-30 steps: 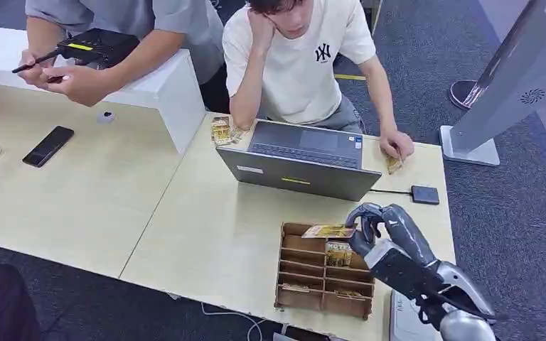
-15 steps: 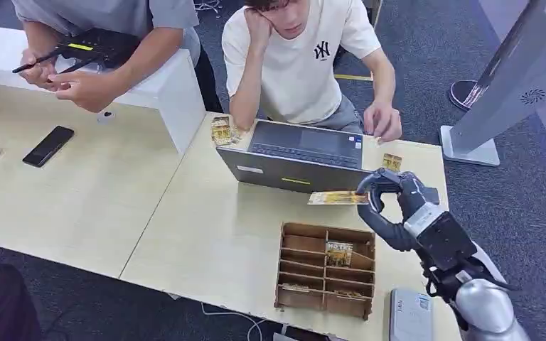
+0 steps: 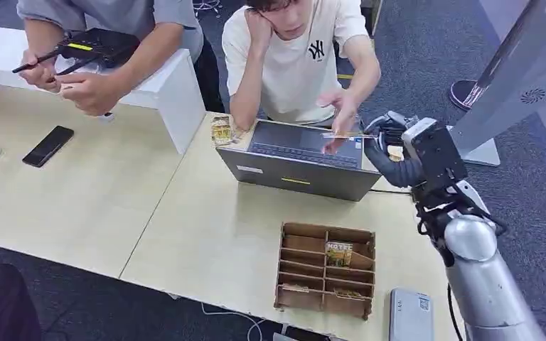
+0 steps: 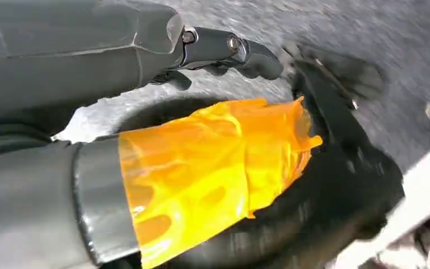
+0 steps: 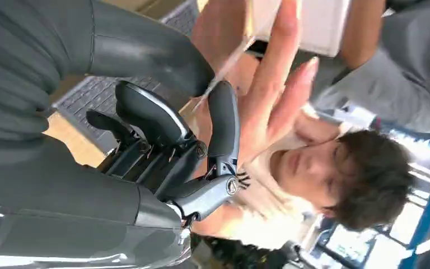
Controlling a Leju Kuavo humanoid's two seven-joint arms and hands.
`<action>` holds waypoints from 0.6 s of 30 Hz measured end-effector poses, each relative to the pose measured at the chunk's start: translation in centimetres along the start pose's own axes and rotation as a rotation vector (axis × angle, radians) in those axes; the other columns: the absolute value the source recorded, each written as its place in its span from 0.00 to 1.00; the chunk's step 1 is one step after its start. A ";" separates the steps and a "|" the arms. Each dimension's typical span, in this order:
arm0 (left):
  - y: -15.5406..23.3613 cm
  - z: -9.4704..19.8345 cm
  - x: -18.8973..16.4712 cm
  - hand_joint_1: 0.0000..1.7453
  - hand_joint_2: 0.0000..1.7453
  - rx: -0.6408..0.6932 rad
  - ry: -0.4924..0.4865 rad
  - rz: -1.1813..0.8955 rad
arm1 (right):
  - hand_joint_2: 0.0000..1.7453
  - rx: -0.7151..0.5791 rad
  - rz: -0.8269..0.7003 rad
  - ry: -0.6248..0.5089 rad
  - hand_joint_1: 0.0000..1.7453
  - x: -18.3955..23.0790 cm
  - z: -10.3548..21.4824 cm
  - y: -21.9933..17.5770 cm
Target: Pass the card to the sensor for recognition and then transmit it.
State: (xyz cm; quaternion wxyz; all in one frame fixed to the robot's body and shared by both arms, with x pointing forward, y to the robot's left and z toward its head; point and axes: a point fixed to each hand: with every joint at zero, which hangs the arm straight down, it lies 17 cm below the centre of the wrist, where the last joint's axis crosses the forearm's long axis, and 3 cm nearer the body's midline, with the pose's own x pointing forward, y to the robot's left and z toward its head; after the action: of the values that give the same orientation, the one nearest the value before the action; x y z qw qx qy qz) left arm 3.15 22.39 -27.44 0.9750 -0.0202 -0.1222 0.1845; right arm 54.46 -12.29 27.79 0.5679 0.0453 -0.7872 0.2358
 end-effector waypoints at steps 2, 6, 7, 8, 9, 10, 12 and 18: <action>-0.3 0.0 0.0 0.00 0.00 -0.008 -0.002 -0.006 | 1.00 0.000 0.007 0.025 1.00 -0.6 -1.0 0.4; -0.5 0.1 -0.1 0.00 0.00 -0.022 0.000 -0.017 | 1.00 -0.010 0.038 0.070 1.00 -1.1 -2.9 1.3; -0.5 0.1 -0.1 0.00 0.00 -0.022 0.003 -0.021 | 1.00 -0.011 0.050 0.081 1.00 -1.2 -3.3 1.5; -0.4 0.1 -0.1 0.00 0.00 -0.023 0.003 -0.024 | 1.00 -0.010 0.062 0.090 1.00 -1.3 -3.6 1.8; -0.5 0.1 -0.1 0.00 0.00 -0.024 0.003 -0.029 | 1.00 -0.009 0.070 0.097 1.00 -1.4 -3.9 2.1; -0.5 0.1 -0.1 0.00 0.00 -0.025 0.003 -0.031 | 1.00 -0.007 0.076 0.103 1.00 -1.5 -4.2 2.4; -0.5 0.1 -0.2 0.00 0.00 -0.027 0.004 -0.038 | 1.00 -0.002 0.095 0.119 0.97 -2.0 -4.5 3.0; -0.5 0.0 -0.1 0.00 0.00 -0.026 0.013 -0.042 | 1.00 0.026 0.134 0.156 0.00 -2.7 -5.2 4.8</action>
State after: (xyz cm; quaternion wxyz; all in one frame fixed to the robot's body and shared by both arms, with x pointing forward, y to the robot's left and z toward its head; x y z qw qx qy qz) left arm 3.24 21.85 -27.40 0.9791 -0.0314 -0.1187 0.1624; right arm 58.27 -6.34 25.07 0.6099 -0.0185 -0.7387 0.2864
